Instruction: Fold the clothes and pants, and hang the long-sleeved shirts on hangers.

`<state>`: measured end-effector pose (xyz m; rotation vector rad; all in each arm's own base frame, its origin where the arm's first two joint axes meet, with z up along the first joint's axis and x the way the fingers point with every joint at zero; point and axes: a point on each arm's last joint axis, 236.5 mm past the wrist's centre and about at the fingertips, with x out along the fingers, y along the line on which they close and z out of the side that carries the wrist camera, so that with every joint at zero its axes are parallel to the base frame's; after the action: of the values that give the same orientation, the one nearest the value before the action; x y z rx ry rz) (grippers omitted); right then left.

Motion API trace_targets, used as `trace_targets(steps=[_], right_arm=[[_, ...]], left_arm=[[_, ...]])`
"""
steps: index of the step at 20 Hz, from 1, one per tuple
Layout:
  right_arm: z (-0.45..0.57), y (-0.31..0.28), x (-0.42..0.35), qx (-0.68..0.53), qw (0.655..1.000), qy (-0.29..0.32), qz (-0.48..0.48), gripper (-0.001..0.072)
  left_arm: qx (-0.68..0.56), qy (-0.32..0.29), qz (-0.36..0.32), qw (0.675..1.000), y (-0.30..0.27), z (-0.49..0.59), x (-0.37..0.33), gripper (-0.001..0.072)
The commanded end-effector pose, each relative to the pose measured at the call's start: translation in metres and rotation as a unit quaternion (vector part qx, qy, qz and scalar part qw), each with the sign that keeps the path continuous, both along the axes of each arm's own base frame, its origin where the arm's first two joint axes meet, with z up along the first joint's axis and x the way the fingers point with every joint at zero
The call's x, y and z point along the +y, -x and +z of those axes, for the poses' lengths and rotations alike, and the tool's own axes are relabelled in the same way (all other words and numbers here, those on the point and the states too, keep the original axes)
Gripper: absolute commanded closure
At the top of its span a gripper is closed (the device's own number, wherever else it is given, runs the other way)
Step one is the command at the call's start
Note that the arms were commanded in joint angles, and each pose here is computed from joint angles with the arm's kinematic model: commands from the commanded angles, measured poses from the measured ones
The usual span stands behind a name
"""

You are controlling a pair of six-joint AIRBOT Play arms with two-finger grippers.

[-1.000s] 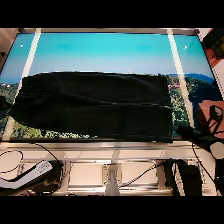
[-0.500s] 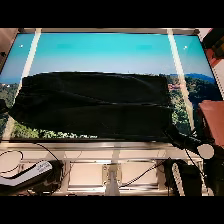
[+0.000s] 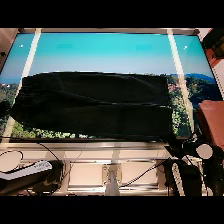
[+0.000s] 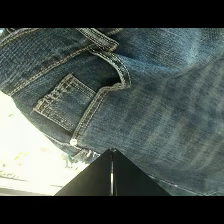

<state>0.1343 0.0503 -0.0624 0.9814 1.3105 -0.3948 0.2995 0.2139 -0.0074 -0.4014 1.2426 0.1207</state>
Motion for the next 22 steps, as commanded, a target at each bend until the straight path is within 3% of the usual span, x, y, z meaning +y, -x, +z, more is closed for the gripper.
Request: trace_targets(steps=[1,3,5,7,16,18,22], right_arm=[[-0.01,0.012,-0.01,0.041,0.999,0.019,-0.005,0.0149],[-0.019,0.014,-0.014,0.074,0.997,0.021,-0.009,0.0144],[-0.029,0.002,-0.014,0.081,0.996,0.012,-0.022,0.0077],[-0.04,-0.007,-0.011,0.096,0.995,-0.003,-0.035,0.0077],[-0.048,-0.052,-0.029,0.039,0.997,0.022,-0.066,0.0093],[-0.047,-0.059,-0.034,0.024,0.997,0.031,-0.068,0.0162],[-0.049,-0.058,-0.041,0.021,0.997,0.047,-0.063,0.0162]], left_arm=[[-0.003,-0.005,0.004,1.0,-0.004,-0.006,0.006,0.0641],[-0.006,-0.009,0.006,1.0,-0.005,-0.006,0.008,0.0641],[-0.005,-0.008,0.006,1.0,-0.006,-0.008,0.009,0.064],[-0.004,-0.007,0.006,1.0,-0.006,-0.009,0.009,0.0641],[-0.003,-0.006,0.006,1.0,-0.006,-0.011,0.009,0.0641],[-0.003,-0.007,0.006,1.0,-0.006,-0.011,0.009,0.0641],[-0.003,-0.007,0.007,1.0,-0.006,-0.011,0.009,0.064]])
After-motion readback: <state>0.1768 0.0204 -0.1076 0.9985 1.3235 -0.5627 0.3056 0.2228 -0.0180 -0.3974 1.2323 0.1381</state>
